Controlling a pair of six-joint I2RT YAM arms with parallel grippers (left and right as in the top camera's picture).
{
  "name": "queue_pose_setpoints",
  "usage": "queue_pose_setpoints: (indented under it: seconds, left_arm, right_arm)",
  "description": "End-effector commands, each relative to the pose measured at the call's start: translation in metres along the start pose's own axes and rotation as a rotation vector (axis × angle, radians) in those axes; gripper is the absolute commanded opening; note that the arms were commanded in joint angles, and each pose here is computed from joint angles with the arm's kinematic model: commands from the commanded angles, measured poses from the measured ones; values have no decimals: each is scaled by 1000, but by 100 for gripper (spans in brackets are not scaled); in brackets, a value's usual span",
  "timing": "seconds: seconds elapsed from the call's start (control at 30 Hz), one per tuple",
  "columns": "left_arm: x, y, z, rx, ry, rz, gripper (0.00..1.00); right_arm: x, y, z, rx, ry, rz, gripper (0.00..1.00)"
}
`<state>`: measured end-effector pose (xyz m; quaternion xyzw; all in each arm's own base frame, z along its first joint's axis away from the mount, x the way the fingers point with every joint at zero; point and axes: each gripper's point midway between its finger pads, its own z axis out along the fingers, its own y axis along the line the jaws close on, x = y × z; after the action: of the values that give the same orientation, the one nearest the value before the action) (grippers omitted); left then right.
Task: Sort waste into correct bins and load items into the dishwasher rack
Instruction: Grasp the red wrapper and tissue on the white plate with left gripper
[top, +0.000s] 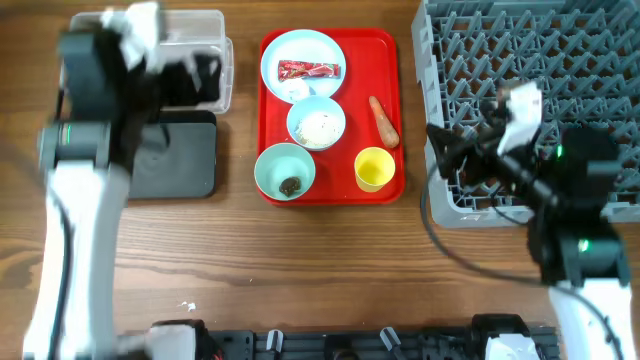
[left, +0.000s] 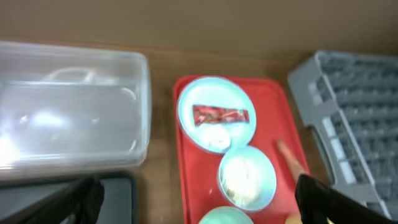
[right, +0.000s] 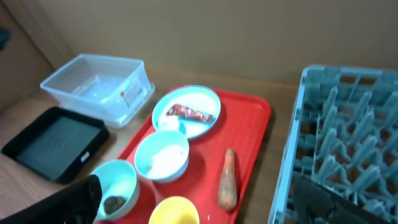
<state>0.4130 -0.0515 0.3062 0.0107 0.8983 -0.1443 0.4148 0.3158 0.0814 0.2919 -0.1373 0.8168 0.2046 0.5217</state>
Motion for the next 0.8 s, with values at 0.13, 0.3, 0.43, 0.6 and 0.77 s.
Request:
queue_pose_setpoints:
  seconds: [0.13, 0.3, 0.43, 0.6, 0.77]
  left_arm:
    - [-6, -68, 113, 94, 204, 162, 100]
    - [33, -90, 192, 139, 268, 206, 100]
    - [68, -99, 231, 180, 323, 387, 96]
    - [101, -92, 267, 171, 369, 535, 93]
    - [104, -79, 290, 155, 344, 536, 94]
  right_arm:
    - [-6, -5, 22, -32, 104, 25, 100]
    - [5, -8, 27, -28, 150, 130, 100]
    - [13, -8, 26, -27, 182, 149, 100]
    - [21, -7, 25, -23, 213, 156, 100]
    - [23, -7, 24, -23, 222, 160, 100]
